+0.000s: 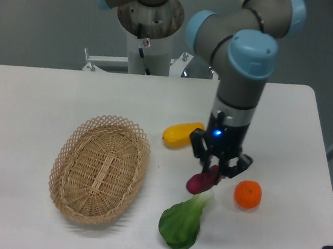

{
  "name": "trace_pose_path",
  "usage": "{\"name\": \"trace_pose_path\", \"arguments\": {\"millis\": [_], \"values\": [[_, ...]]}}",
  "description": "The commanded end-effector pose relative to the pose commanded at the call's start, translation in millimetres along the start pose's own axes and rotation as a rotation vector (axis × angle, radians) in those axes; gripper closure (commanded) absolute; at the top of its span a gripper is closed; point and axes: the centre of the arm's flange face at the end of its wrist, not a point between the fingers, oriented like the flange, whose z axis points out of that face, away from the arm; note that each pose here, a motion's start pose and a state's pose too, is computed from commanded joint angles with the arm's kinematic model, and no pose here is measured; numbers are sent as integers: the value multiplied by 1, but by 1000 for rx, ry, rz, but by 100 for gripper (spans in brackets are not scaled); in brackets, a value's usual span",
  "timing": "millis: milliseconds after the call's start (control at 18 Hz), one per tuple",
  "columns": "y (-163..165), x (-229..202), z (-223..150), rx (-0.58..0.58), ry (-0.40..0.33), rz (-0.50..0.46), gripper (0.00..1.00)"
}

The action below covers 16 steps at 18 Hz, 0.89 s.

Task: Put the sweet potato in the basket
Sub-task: 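Carry the sweet potato over the wicker basket and lower it inside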

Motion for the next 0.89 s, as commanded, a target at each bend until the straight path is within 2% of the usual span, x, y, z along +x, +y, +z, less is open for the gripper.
{"name": "trace_pose_path", "arguments": {"millis": [167,389,500,611,889], "values": [[-16,47,20,-85,0,22,87],[-32,109,43,-140,28,58,86],[-39,144,54,-192,19,119,86],[-49,164,62,-194,-17,153,85],[-62,200,93,-211,-15,216,85]]}}
